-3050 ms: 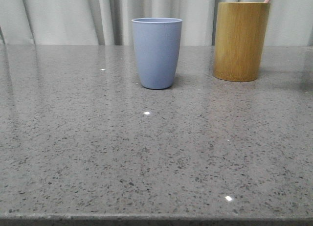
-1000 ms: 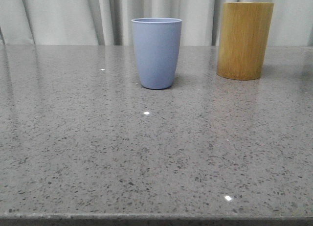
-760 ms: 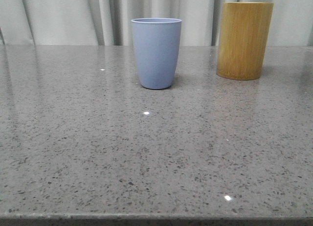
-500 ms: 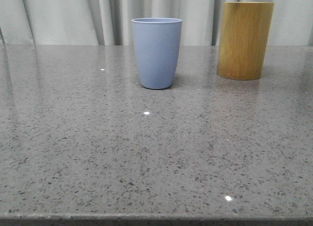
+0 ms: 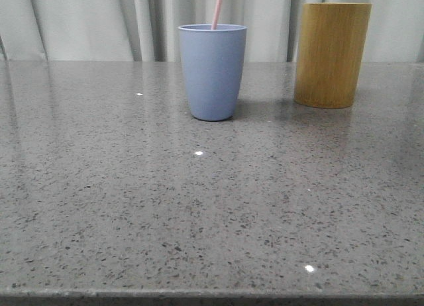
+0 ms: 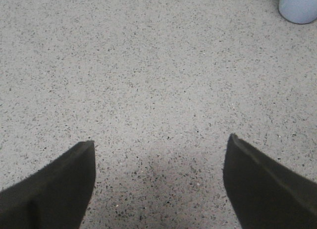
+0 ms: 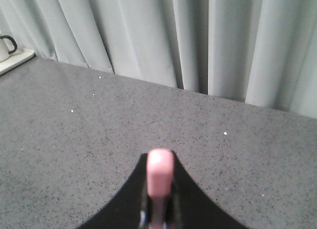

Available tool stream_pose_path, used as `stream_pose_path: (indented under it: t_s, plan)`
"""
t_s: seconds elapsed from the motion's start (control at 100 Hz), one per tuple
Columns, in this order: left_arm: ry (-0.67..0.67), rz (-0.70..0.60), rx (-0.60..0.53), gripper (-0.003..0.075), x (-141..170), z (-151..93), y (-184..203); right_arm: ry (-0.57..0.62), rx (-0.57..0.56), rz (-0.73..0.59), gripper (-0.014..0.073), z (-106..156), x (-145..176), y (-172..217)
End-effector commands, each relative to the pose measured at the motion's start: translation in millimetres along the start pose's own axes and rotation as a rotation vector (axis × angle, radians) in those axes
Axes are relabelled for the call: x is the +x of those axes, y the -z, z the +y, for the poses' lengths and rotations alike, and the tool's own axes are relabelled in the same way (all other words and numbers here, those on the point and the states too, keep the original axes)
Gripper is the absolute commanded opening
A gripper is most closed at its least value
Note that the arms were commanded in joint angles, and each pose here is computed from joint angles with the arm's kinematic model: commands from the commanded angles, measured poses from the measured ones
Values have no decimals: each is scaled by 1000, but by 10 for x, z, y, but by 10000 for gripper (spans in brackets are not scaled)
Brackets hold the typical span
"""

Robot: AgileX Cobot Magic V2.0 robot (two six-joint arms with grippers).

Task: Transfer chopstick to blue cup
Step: 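Lower the pink chopstick into the blue cup and open the right gripper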

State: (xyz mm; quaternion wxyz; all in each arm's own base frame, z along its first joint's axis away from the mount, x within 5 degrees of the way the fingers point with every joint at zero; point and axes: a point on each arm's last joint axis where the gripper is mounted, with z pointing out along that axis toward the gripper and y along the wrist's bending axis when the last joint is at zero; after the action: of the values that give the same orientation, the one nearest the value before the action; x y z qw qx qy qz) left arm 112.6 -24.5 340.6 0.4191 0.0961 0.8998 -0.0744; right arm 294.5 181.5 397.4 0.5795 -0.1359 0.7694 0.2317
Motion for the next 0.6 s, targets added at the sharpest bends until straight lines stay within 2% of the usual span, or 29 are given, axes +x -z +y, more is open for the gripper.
stream_pose_path:
  t_s: [0.0, 0.11, 0.22, 0.3, 0.37, 0.59]
  plan:
    - [17, -81, 4, 514, -107, -8, 55, 6, -26, -137, -72, 49, -240, 103]
    - [17, -81, 4, 514, -107, -8, 55, 6, -24, -125, 79, 43, -215, 72]
    - [17, -81, 4, 514, -107, -8, 55, 6, -24, -126, 343, 43, -216, 72]
    - [17, -81, 4, 514, -107, -8, 55, 6, -23, -119, 464, 43, -211, 74]
    - [17, -81, 4, 514, -107, -8, 55, 14, -18, -111, 513, 35, -215, 94]
    - [17, -81, 4, 514, -107, -8, 55, 54, 39, -113, 517, -79, -380, 426]
